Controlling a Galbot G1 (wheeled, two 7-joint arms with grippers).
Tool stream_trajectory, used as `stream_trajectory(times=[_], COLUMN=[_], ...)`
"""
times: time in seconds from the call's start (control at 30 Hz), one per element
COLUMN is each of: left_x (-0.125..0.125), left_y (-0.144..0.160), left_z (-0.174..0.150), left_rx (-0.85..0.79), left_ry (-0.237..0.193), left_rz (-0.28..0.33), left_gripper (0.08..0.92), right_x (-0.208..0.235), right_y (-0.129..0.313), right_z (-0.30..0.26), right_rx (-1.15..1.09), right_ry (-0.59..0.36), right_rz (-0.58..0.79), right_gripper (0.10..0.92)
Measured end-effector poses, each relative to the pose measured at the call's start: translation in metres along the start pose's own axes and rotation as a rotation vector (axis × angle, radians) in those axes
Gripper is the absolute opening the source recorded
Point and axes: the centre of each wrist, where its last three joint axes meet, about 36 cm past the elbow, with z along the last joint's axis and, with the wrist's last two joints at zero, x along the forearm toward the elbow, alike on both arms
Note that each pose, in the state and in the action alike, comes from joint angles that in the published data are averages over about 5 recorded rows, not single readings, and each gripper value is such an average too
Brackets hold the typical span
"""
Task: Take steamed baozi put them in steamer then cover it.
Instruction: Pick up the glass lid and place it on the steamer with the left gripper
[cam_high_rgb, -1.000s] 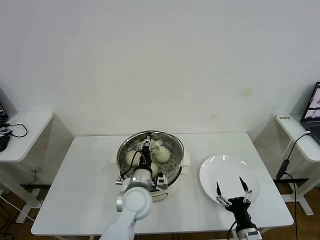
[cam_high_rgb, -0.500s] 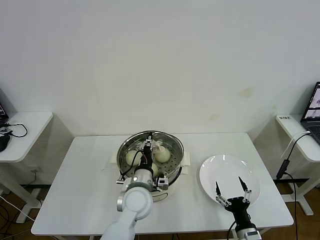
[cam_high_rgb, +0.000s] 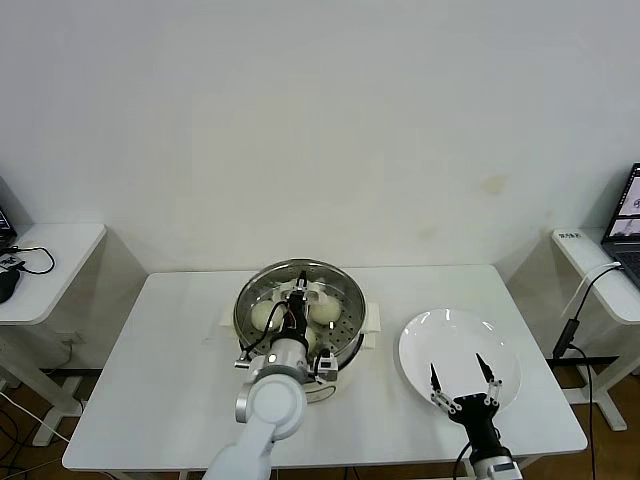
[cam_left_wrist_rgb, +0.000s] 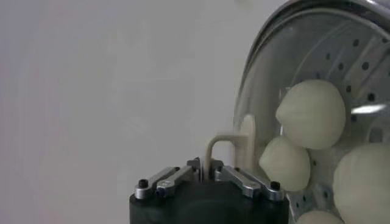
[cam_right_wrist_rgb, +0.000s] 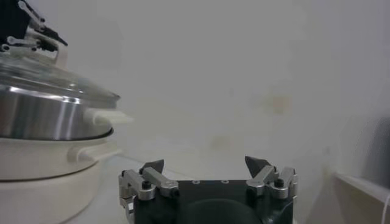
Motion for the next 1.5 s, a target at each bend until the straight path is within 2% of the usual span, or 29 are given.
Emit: stream_trajectory(times=[0.77, 0.87, 1.2, 1.5], left_x=[-0.002, -0.001, 0.008, 0.028], left_y=[-0.003, -0.004, -0.001, 0.003], left_z=[0.000, 0.000, 0.003, 0.014], left_rx=[0.046, 0.053, 0.057, 0.061], left_ry=[-0.003, -0.006, -0.010, -0.018], left_rz=[0.024, 0.024, 0.009, -0.008], left_gripper=[0.145, 0.203, 0.496, 0.757], right_x=[0.001, 0.001, 0.001, 0.002], right_y=[0.002, 0.002, 0.002, 0.001], right_z=[0.001, 0.001, 0.001, 0.002], right_rx=[0.004, 0.005, 0.006, 0.009], right_ry=[0.001, 0.001, 0.001, 0.003], right_rz=[-0.008, -0.009, -0.011, -0.013], right_gripper=[0.823, 0.823, 0.823, 0.823])
